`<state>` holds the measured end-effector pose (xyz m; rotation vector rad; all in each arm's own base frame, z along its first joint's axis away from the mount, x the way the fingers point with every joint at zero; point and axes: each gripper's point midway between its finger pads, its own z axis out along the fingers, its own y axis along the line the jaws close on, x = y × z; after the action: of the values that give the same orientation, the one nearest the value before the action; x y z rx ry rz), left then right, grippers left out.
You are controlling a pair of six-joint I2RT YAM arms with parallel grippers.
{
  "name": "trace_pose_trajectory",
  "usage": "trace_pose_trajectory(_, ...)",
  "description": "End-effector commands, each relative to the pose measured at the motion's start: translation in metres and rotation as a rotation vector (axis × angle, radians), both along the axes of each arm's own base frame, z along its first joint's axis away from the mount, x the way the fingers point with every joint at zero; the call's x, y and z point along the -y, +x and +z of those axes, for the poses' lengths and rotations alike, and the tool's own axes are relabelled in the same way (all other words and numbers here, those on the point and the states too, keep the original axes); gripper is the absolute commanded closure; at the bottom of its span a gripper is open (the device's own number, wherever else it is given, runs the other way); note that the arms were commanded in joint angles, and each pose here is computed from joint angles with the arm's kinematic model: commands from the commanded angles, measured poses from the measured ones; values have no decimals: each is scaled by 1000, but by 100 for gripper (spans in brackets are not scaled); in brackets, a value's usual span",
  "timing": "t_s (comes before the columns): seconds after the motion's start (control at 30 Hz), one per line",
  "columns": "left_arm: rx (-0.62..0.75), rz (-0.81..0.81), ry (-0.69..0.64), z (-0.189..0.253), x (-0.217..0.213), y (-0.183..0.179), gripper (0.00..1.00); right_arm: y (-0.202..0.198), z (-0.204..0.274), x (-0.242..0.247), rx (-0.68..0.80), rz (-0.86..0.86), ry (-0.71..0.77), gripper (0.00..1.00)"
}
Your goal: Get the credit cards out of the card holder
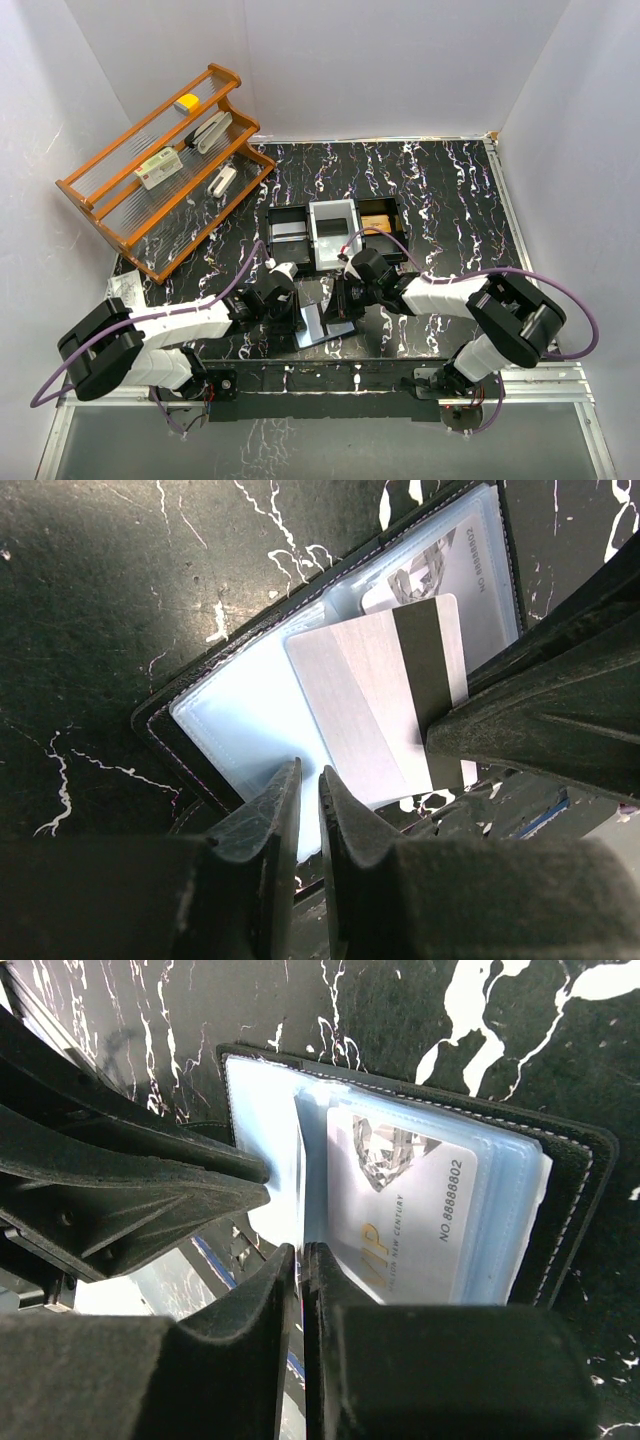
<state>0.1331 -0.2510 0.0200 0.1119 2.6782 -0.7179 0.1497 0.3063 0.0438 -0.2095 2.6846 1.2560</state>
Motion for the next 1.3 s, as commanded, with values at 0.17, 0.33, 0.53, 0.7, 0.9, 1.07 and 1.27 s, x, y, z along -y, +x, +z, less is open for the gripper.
trace_pose_trajectory(0.17, -43, -43, 59, -14, -7, -10, 87, 21, 32, -18, 20, -127, 166, 78)
trace_pose_trajectory(0.33, -59, -36, 86, -20, -14, -13, 88, 22, 27, -25, 23, -79, 162, 80)
trace_pose_trajectory(0.53, -54, -11, 87, -19, -18, -13, 88, 18, 15, -16, 39, -46, 88, 86)
trace_pose_trajectory(0.7, -49, -2, 87, -18, -17, -11, 88, 12, 7, -16, 23, 0, 76, 86)
trace_pose_trajectory(0.9, -44, 7, 94, -16, -18, -9, 88, 21, 12, -12, 62, -52, 58, 100)
trace_pose_trajectory(1.07, -33, 21, 94, -15, -22, -9, 88, 24, 14, 0, 103, -76, 4, 100)
trace_pose_trajectory(1.27, -30, 32, 98, -16, -27, -10, 88, 19, 20, 5, 111, -53, 3, 100)
